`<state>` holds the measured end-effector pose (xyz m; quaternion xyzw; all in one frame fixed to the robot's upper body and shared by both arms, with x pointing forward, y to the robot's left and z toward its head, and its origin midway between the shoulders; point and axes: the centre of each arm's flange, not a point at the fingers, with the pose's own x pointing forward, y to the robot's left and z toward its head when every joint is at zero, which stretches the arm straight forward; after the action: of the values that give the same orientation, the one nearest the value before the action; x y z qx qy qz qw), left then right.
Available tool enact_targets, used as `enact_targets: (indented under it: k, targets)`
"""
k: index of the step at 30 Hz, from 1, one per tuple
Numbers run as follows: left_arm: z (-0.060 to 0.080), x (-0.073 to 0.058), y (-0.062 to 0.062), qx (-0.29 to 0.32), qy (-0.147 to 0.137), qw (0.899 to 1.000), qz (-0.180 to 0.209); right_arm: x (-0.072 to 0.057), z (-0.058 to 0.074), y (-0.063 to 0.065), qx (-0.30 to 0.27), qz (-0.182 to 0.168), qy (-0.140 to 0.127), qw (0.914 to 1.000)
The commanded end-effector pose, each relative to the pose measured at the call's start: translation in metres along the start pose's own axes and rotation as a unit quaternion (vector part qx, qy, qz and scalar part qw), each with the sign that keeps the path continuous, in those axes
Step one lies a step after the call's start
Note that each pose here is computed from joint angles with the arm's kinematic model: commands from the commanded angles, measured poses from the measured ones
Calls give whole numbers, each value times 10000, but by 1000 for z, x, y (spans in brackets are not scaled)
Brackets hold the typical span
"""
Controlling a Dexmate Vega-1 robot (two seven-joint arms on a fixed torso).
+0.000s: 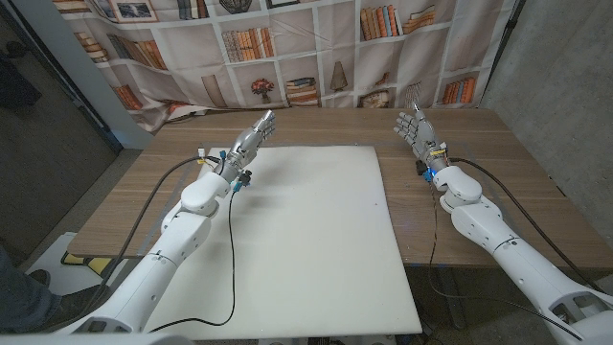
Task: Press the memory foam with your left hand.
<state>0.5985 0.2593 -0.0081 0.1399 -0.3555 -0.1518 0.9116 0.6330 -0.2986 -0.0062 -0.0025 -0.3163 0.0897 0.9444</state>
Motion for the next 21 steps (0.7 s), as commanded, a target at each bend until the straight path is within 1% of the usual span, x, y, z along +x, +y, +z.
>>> enact_targets:
  k: [1, 2, 6, 14, 21]
  targets:
    - [11, 1, -8, 895, -68, 9960, -38, 1, 1, -4, -23, -40, 16, 10000]
    - [12, 1, -8, 1016, -90, 9948, -36, 1, 1, -3, -13, -41, 21, 10000]
    - [13, 0, -10, 1124, -184, 9934, -98, 2, 1, -1, -31, -19, 24, 10000]
    - [16, 1, -16, 1437, -270, 9889, -272, 3, 3, 0, -54, 0, 26, 10000]
    - [21, 2, -24, 1911, -250, 9808, -289, 4, 4, -1, -58, 21, 5, 10000]
